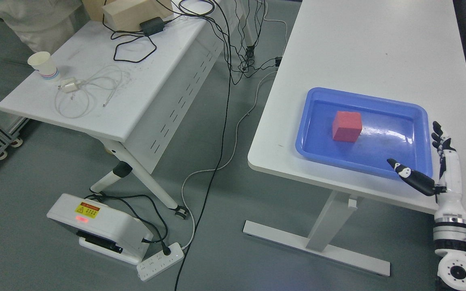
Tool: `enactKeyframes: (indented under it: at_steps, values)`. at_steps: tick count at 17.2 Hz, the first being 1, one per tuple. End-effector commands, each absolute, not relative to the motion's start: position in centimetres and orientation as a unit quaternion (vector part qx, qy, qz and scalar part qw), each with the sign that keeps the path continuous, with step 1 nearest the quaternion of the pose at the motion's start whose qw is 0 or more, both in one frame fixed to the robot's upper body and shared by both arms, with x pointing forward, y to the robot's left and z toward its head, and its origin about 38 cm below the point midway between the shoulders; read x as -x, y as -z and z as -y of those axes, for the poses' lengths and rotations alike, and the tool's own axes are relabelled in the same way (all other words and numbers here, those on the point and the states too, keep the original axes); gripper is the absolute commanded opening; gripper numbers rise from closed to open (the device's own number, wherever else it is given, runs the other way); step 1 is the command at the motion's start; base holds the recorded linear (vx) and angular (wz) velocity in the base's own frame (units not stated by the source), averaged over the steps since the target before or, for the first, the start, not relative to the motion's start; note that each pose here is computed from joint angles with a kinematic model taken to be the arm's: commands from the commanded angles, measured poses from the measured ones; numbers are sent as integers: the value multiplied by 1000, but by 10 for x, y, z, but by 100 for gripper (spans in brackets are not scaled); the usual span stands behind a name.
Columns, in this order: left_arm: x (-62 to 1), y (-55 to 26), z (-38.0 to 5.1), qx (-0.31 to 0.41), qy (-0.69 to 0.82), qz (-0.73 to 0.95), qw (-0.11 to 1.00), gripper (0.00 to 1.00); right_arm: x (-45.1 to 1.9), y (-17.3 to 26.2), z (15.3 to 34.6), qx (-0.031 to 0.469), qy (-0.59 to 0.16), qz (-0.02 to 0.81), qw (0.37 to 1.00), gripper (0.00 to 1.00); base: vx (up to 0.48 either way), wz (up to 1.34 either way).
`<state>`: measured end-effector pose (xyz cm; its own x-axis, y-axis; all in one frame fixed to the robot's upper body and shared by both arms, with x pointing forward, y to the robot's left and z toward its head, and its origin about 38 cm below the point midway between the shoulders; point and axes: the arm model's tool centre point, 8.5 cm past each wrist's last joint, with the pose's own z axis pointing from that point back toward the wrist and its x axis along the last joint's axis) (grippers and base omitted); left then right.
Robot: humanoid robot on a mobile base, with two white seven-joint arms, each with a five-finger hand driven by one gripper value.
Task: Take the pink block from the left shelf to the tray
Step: 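Withdraw the open right hand away from the blue tray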
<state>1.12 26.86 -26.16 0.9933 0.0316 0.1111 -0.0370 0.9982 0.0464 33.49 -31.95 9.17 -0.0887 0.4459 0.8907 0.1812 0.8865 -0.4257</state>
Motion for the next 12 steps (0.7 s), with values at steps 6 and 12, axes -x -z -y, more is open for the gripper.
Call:
enactKeyframes:
  at_steps: [6,12]
  values:
    - [-32,260,-280,-33,-15,76,996,100,-327,-84,339,185,-46,720,667,100,-148,-296]
    - [-32,260,-280,-33,-15,76,996,100,-327,-76,318,164,-62,716,676,100,-181,-105]
